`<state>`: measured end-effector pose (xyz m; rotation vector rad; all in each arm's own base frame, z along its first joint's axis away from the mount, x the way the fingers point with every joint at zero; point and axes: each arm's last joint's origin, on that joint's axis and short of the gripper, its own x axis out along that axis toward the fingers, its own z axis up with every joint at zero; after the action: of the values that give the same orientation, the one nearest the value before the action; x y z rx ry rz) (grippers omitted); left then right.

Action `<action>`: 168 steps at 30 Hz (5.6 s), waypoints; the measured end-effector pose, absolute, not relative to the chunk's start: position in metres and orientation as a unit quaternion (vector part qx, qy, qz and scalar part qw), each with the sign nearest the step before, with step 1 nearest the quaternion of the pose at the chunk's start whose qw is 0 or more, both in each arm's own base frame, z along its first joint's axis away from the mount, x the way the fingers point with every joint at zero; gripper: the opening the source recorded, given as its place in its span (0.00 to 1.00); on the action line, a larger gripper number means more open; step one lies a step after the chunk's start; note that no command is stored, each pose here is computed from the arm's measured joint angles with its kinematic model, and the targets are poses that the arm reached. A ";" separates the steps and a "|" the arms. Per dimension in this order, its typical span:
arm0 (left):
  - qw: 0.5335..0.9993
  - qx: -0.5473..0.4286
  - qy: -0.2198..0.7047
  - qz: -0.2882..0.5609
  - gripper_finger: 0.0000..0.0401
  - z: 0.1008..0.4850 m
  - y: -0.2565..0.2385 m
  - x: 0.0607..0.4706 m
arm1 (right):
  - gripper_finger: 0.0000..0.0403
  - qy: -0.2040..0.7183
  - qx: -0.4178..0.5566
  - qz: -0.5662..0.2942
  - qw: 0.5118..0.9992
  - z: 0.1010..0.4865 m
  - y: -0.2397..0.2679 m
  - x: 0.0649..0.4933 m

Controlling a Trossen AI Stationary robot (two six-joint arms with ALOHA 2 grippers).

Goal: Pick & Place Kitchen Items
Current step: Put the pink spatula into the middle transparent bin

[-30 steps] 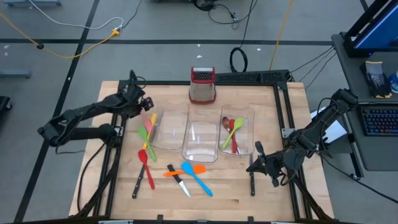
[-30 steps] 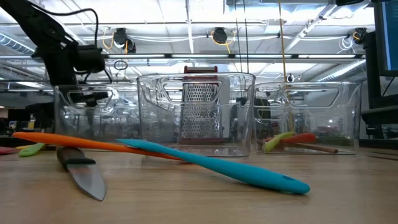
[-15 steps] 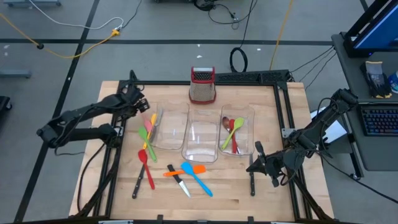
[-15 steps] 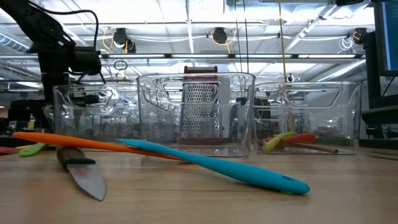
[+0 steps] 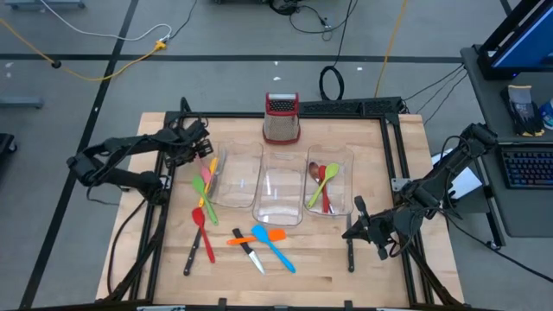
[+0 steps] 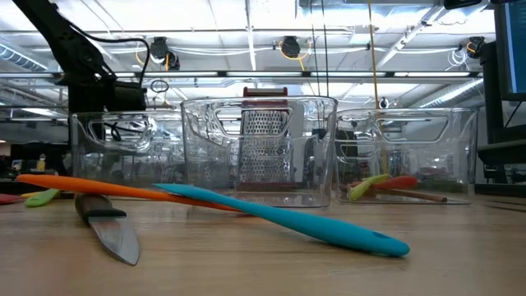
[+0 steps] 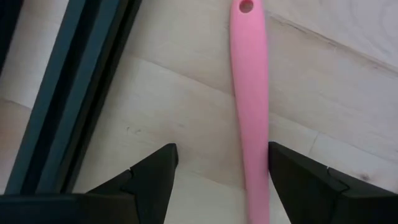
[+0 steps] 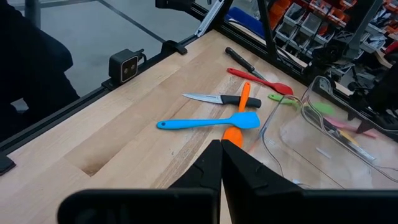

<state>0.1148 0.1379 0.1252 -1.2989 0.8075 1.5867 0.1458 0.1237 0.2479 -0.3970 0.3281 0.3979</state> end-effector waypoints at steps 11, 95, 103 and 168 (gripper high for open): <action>0.455 -0.506 0.333 0.653 0.43 0.122 0.140 0.115 | 0.00 0.162 -0.190 0.195 0.948 0.248 0.124 0.146; 0.889 -0.447 -0.065 0.081 0.00 0.284 0.043 0.164 | 0.00 0.029 -0.506 0.073 0.859 0.228 0.123 0.231; 0.871 -0.489 -0.036 0.030 0.00 0.271 0.026 0.198 | 0.00 -0.004 -0.580 -0.028 0.814 0.226 0.110 0.255; 0.782 -0.623 0.022 -0.001 0.00 0.243 -0.026 0.291 | 0.51 0.138 -0.733 -0.142 0.651 0.216 0.061 0.348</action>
<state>0.2911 -0.0260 0.2429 -1.3449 0.0465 -0.0025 0.3481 0.0606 0.2163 -1.6653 0.3130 -0.3227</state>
